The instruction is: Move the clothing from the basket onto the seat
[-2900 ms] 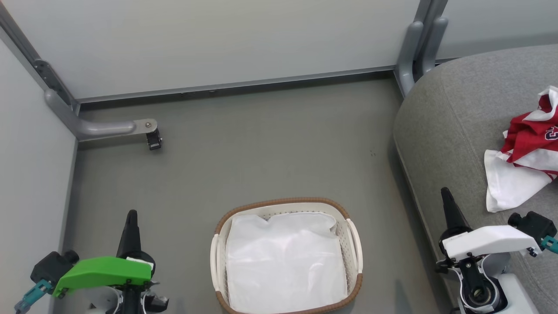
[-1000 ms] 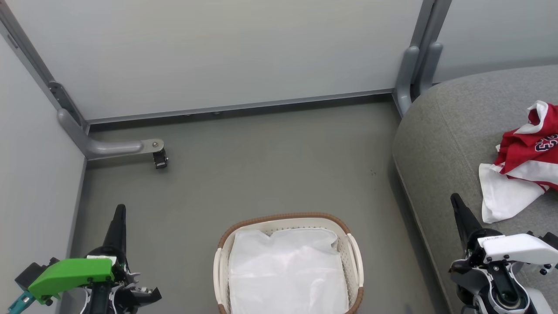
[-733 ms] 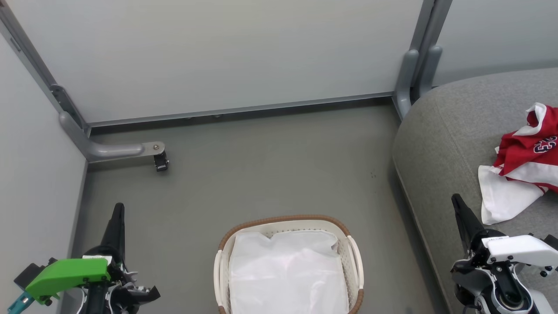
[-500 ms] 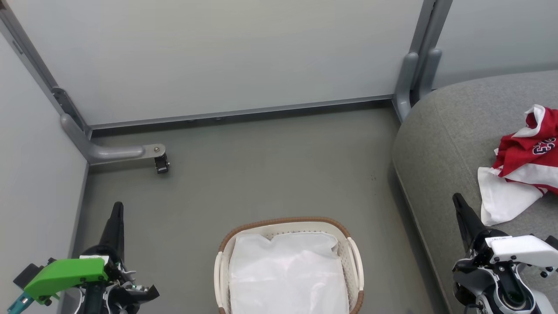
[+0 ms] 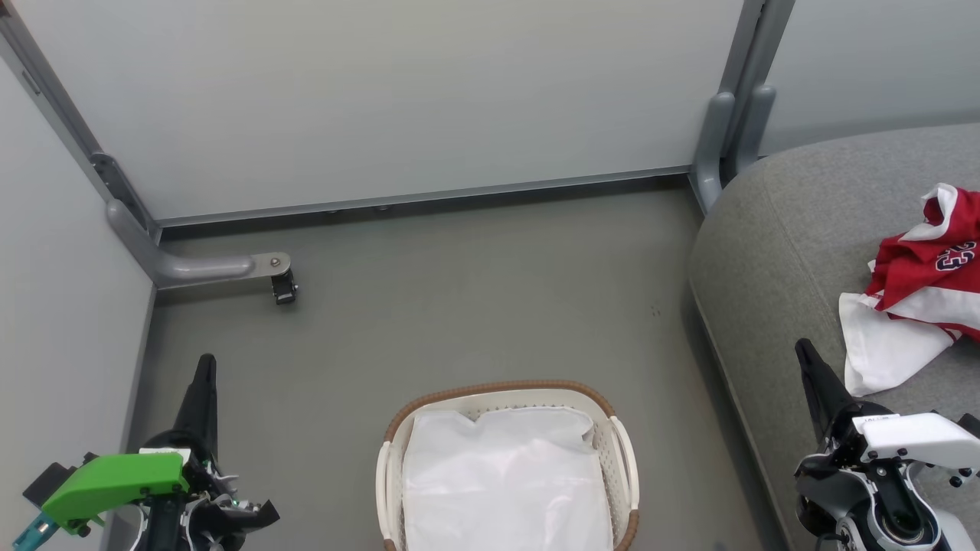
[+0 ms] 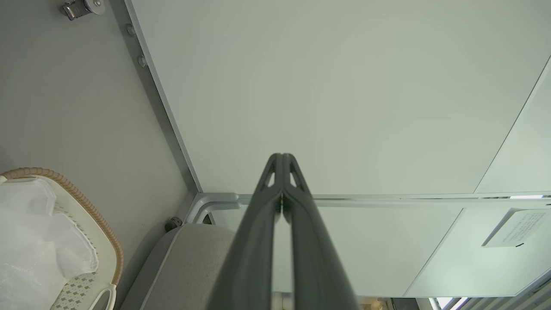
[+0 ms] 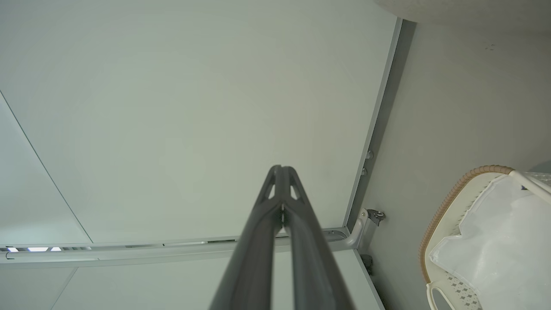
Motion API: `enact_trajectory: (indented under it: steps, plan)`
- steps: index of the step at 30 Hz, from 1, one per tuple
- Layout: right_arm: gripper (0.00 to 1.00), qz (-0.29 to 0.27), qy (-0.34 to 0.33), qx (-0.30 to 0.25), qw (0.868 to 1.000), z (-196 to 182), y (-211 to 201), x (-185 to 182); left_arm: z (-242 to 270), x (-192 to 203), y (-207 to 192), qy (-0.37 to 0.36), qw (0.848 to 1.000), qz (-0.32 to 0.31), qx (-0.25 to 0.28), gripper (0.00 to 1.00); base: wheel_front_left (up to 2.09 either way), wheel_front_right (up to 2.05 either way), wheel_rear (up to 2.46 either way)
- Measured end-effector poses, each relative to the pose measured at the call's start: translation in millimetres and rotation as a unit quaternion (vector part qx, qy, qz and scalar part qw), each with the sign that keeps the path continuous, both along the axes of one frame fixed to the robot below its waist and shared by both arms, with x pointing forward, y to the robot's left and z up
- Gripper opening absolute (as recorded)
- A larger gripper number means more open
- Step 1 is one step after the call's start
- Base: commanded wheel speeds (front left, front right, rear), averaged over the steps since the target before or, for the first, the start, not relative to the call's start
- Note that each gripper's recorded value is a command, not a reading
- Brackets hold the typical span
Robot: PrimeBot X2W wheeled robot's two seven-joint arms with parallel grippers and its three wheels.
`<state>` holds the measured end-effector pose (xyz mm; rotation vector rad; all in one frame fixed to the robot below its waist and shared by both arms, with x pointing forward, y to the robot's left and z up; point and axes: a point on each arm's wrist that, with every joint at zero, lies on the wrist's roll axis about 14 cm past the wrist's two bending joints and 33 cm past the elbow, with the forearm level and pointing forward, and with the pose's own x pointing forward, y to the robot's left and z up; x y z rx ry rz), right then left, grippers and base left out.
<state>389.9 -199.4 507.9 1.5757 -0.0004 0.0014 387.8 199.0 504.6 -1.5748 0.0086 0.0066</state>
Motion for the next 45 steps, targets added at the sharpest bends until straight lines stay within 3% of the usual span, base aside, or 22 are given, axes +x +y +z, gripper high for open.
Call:
enact_trajectory:
  steps: [45]
  plan:
    - [0.0, 0.0, 0.0, 0.0, 1.0, -0.1, 0.0, -0.1, 0.1, 0.0, 0.3, 0.0, 1.0, 0.0, -0.001, 0.0, 0.0, 0.0, 0.0]
